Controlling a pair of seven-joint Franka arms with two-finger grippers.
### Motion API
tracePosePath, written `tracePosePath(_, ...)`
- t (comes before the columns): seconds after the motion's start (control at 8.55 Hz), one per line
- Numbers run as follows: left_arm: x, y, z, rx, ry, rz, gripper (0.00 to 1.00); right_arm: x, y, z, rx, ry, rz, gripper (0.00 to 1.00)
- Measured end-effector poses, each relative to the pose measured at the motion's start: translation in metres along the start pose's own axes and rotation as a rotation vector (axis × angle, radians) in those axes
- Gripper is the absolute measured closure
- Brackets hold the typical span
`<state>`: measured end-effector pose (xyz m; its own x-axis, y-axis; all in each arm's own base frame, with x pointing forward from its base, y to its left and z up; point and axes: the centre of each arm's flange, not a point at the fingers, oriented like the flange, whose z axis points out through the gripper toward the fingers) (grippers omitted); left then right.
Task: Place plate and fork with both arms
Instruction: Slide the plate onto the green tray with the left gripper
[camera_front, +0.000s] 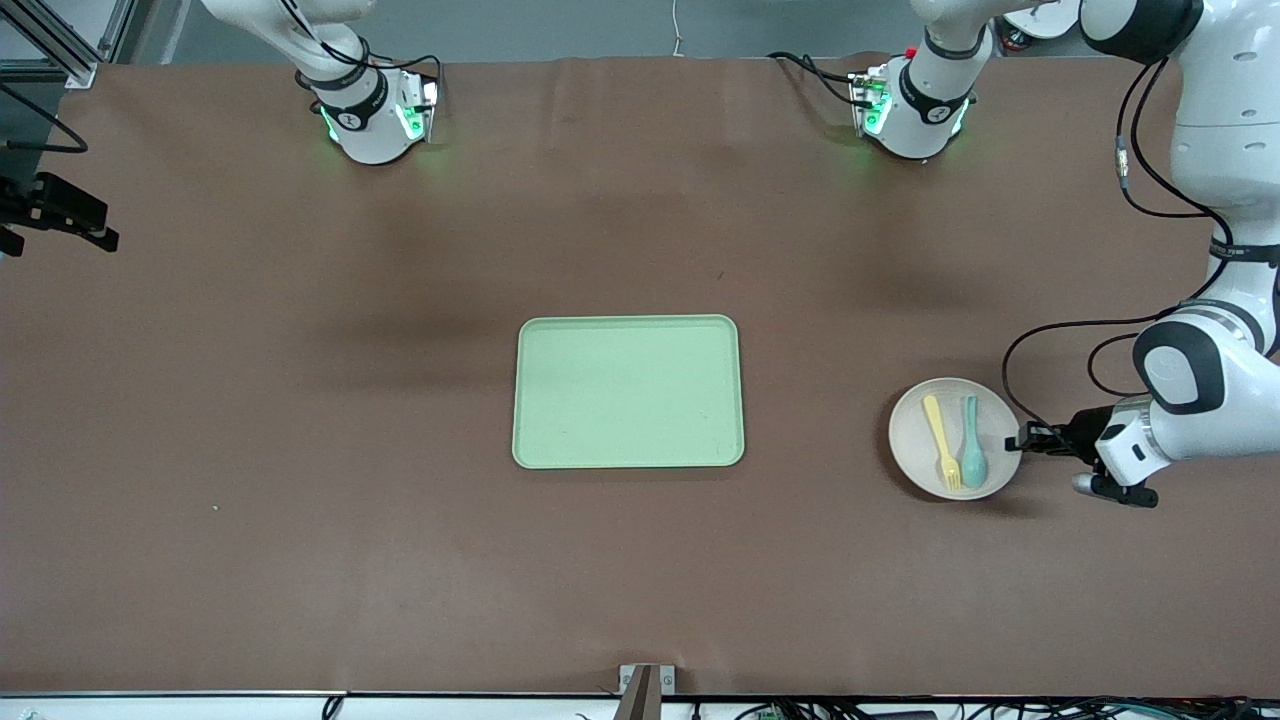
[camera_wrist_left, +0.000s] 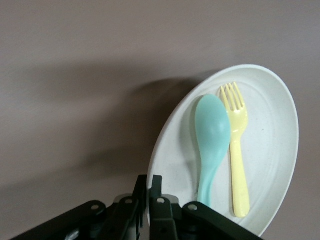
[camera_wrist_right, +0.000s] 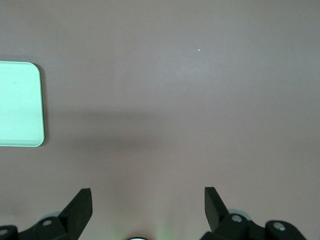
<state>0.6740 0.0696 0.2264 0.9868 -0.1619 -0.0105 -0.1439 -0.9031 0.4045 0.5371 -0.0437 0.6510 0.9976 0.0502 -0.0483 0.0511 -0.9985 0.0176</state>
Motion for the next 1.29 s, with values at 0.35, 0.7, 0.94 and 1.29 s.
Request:
tracePosePath(0.35,0.026,0.124,0.029,-0.087,-0.015,-0.055,0.94,0.000,-0.002,0.000,0.032,0.005,0.003,0.00)
tracePosePath(0.7,0.024,0.268,0.096,-0.122,0.036,-0.156,0.94,0.007,-0.015,0.006,0.052,0.005,0.006,0.00)
tracePosePath(0.94,-0.001,0.338,0.156,-0.134,0.085,-0.196,0.94,0.034,-0.089,0.040,0.049,0.017,0.040,0.00)
tracePosePath(1.29,-0.033,0.358,0.210,-0.107,0.109,-0.206,0.94,0.053,-0.225,0.121,0.061,0.046,0.012,0.00)
